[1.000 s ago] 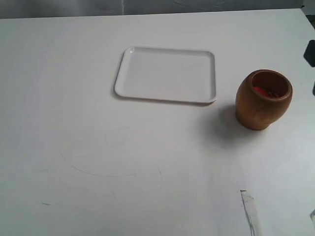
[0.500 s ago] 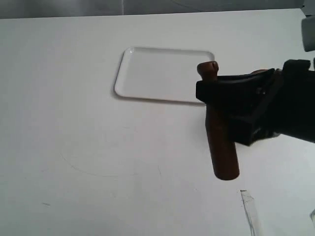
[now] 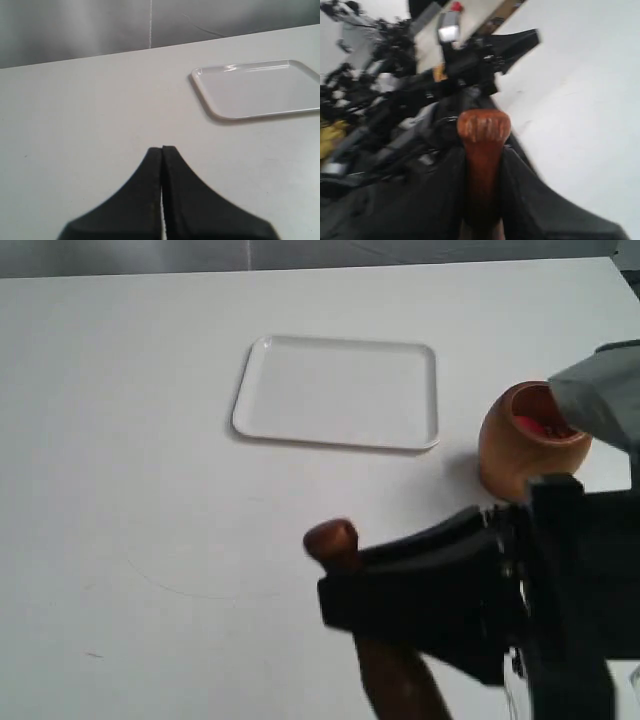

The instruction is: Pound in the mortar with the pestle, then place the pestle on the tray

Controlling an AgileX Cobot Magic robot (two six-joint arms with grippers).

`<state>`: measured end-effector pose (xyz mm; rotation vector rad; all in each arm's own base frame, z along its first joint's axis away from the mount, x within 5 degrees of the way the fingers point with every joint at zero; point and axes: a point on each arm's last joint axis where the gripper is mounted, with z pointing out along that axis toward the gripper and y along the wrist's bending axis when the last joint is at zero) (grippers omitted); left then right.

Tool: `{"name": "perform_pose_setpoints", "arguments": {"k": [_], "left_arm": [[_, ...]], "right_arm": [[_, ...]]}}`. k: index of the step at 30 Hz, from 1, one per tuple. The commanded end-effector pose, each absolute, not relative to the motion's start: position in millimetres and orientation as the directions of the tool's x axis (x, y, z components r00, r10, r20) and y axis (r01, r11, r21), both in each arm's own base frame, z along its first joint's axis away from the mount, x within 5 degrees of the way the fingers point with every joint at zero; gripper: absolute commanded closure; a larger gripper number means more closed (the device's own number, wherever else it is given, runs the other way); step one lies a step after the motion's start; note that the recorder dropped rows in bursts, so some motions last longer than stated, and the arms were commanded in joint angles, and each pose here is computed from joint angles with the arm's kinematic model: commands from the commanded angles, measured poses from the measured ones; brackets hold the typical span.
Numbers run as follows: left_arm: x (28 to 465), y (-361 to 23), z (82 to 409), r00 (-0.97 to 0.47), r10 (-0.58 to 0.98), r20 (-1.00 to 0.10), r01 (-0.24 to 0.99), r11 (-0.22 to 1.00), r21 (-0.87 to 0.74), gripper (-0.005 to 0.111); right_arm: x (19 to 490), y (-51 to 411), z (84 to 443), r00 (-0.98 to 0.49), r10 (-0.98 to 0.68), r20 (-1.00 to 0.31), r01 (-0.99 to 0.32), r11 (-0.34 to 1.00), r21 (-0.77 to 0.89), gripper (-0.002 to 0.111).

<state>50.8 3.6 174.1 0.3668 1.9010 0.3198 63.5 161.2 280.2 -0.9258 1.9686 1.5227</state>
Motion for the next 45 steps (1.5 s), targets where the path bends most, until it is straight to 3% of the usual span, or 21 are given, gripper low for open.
{"name": "perform_pose_setpoints", "arguments": {"k": [1,5,8,11,14,16,18,21,24,26,29,33,37,42,45], "left_arm": [[51,3,174,-0.328,0.390,-0.861,0.103,0.920,0.378,0.107],[51,3,174,-0.328,0.390,-0.861,0.103,0.920,0.378,0.107],[51,3,174,-0.328,0.390,-0.861,0.103,0.920,0.378,0.107],[51,3,174,-0.328,0.390,-0.861,0.103,0.920,0.378,0.107],[51,3,174,-0.328,0.390,-0.861,0.103,0.920,0.378,0.107],[51,3,174,-0.328,0.390,-0.861,0.103,0.920,0.378,0.107],[51,3,174,-0.328,0.390,-0.861,0.103,0.920,0.378,0.107],[51,3,174,-0.328,0.390,-0.861,0.103,0.920,0.378,0.107],[51,3,174,-0.328,0.390,-0.861,0.103,0.920,0.378,0.107],[51,3,174,-0.328,0.390,-0.861,0.103,0.920,0.378,0.107],[51,3,174,-0.328,0.390,-0.861,0.103,0.920,0.378,0.107],[51,3,174,-0.328,0.390,-0.861,0.103,0.920,0.378,0.107],[51,3,174,-0.328,0.390,-0.861,0.103,0.920,0.378,0.107],[51,3,174,-0.328,0.390,-0.861,0.103,0.920,0.378,0.107],[51,3,174,-0.328,0.390,-0.861,0.103,0.920,0.378,0.107]], "right_arm": [[95,145,281,-0.533,-0.065,-0.843,-0.751,0.495,0.437,0.108],[123,114,293,-0.344,0.104,-0.933,-0.540,0.791,0.287,0.108],[138,87,300,-0.181,0.058,-0.982,-0.302,0.947,0.112,0.108],[143,56,304,-0.110,-0.153,-0.982,0.004,0.988,-0.155,0.108],[139,31,306,-0.177,-0.290,-0.941,0.250,0.911,-0.328,0.108],[137,31,300,-0.242,-0.293,-0.925,0.203,0.917,-0.344,0.108],[133,41,292,-0.297,-0.251,-0.921,0.026,0.962,-0.271,0.108],[122,70,283,-0.383,-0.108,-0.917,-0.277,0.961,0.002,0.108],[108,98,288,-0.421,-0.009,-0.907,-0.526,0.817,0.236,0.108],[103,109,300,-0.323,0.023,-0.946,-0.656,0.715,0.241,0.108],[99,116,314,-0.107,-0.008,-0.994,-0.764,0.641,0.077,0.108],[100,118,331,0.096,-0.099,-0.990,-0.772,0.621,-0.137,0.108],[111,117,337,0.125,-0.026,-0.992,-0.734,0.670,-0.110,0.108],[157,98,325,0.007,0.064,-0.998,-0.477,0.877,0.053,0.108],[177,88,316,0.041,0.091,-0.995,-0.296,0.952,0.075,0.108]]}}
